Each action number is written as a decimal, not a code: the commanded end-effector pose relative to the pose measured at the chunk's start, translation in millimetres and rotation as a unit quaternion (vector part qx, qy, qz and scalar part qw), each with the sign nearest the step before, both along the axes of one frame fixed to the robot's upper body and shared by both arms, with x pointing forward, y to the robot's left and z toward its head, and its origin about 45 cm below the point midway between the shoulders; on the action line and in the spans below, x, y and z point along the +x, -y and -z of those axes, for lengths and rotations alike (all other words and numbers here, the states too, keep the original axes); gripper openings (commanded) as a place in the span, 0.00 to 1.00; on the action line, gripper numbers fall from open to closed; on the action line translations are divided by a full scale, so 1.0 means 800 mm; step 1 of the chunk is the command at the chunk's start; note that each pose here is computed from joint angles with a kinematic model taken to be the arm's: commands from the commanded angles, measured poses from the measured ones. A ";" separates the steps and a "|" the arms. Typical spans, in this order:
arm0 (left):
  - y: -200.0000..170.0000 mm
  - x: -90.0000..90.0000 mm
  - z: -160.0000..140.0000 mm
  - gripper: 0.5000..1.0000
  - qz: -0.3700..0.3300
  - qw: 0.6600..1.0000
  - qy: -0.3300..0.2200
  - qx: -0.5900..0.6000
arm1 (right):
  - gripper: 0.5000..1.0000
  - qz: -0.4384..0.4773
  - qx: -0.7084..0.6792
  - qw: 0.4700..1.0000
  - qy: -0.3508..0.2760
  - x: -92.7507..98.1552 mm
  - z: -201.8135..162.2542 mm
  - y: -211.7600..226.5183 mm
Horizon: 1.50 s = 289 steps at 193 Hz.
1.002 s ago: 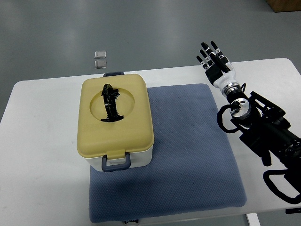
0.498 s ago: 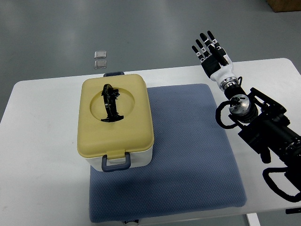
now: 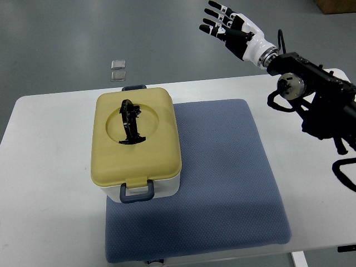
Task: Open white storage box with right hand
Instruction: 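Move the right hand over the lid and lower it to the black handle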
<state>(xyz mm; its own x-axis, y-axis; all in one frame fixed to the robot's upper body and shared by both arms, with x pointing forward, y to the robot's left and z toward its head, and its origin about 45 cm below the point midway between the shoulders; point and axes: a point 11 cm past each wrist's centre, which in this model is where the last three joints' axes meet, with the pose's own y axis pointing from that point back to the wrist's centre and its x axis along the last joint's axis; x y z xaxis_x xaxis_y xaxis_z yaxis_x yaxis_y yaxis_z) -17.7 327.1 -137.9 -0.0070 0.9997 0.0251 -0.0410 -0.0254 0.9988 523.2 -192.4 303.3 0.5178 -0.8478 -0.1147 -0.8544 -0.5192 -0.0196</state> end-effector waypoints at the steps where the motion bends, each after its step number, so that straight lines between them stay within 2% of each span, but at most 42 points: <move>1: 0.004 0.001 0.000 1.00 0.001 1.000 0.001 -0.006 | 0.85 -0.065 -0.142 0.987 0.043 0.004 -0.039 -0.018; 47: 0.016 0.001 0.001 1.00 0.000 1.000 0.001 -0.019 | 0.86 -0.206 -0.383 0.894 0.103 -0.009 -0.136 -0.074; 92: 0.028 0.001 0.001 1.00 0.001 0.999 0.001 -0.033 | 0.86 -0.255 -0.520 0.802 0.145 -0.041 -0.193 -0.138; 116: 0.030 0.002 0.001 1.00 0.002 0.999 0.002 -0.035 | 0.86 -0.283 -0.552 0.770 0.148 -0.064 -0.193 -0.177; 153: 0.030 0.003 0.001 1.00 0.001 0.999 0.002 -0.035 | 0.86 -0.359 -0.570 0.715 0.188 -0.121 -0.187 -0.233; 172: 0.030 0.003 0.001 1.00 0.001 0.999 0.002 -0.035 | 0.86 -0.384 -0.577 0.692 0.202 -0.142 -0.182 -0.256; 204: 0.030 0.003 0.001 1.00 0.001 0.999 0.002 -0.035 | 0.86 -0.405 -0.590 0.664 0.218 -0.158 -0.167 -0.282; 289: 0.028 0.002 0.001 1.00 0.001 0.999 0.001 -0.033 | 0.84 -0.444 -0.627 0.570 0.291 -0.176 -0.142 -0.299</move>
<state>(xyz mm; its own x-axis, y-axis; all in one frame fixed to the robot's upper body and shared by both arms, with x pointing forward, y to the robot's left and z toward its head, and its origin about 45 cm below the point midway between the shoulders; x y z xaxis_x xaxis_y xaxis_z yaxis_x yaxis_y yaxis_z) -15.5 303.9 -139.0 -0.0067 0.9991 -0.0428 -0.0453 0.0425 0.9981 385.3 45.6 421.6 0.4977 0.5060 0.7045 -0.2920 -0.6670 0.6854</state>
